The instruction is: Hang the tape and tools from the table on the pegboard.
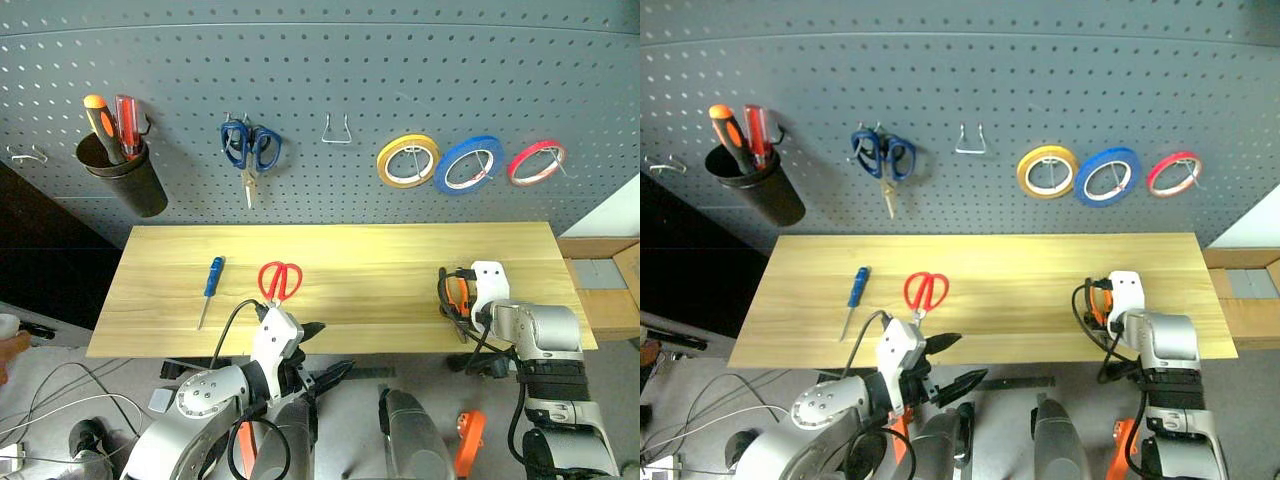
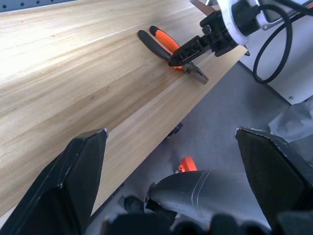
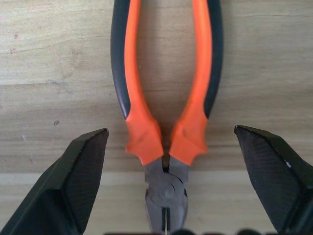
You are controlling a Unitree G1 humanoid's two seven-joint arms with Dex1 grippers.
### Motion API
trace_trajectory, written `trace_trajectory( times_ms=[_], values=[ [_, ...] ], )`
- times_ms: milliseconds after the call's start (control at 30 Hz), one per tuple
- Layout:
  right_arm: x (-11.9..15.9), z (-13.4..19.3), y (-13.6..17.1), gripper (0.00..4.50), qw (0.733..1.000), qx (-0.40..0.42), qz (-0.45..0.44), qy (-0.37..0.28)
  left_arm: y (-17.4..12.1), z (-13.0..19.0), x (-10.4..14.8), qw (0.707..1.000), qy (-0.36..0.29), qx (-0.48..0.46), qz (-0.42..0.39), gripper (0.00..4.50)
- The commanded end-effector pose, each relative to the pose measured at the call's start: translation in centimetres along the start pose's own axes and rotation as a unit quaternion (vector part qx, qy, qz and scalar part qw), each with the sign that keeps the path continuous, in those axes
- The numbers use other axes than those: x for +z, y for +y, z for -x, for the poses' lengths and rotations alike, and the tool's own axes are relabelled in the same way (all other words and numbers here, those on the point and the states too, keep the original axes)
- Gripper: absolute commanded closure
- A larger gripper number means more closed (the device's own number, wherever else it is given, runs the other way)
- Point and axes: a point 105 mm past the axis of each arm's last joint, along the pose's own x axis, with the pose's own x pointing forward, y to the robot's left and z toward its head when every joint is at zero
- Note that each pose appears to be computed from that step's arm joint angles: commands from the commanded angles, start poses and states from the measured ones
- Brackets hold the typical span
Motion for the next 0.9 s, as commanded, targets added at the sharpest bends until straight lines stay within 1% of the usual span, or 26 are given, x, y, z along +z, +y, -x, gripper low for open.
trace_trajectory(
  times_ms=[33,133,167,267,400,433,567,767,833,900],
  values=[
    [0.4,-0.2,0.1,0.2,1.0,0.001,0.008,-0.009,-1.1,-0.1,1.0,1.0,-0.018,-0.017,-0.008,0.0],
    [0.1,-0.6,0.6,0.2,1.0,0.011,0.011,-0.007,-1.2,-0.1,1.1,1.0,-0.018,-0.018,-0.007,0.0],
    [-0.1,-0.6,0.7,0.38,1.0,0.01,0.014,-0.004,-1.3,-0.1,1.1,1.0,-0.018,-0.018,-0.008,0.0],
    [-0.5,-0.6,1.3,1.11,0.999,0.021,0.03,-0.006,-1.3,-0.1,1.2,1.0,-0.019,-0.017,-0.007,0.0],
    [-1.1,-0.3,1.3,2.47,0.999,0.015,0.051,0.0,-1.3,0.0,1.1,1.0,-0.017,-0.016,-0.006,0.0],
    [-1.2,-0.2,1.3,2.67,0.998,0.014,0.065,0.002,-1.3,0.1,1.1,1.0,-0.017,-0.015,-0.005,0.0],
    [-2.0,0.0,2.0,2.67,0.993,0.04,0.109,0.014,-0.7,0.1,1.0,1.0,-0.018,-0.007,-0.006,0.0],
    [-0.3,0.5,1.9,2.67,0.99,0.06,0.126,-0.015,1.0,0.2,1.0,1.0,-0.02,0.016,-0.015,0.0],
    [0.5,0.9,3.1,2.67,0.984,0.1,0.14,-0.036,1.7,0.2,1.3,0.999,-0.026,0.025,-0.023,0.0],
    [1.2,2.2,5.6,2.67,0.966,0.184,0.169,-0.064,2.9,0.0,1.8,0.998,-0.04,0.04,-0.031,0.0]
  ],
)
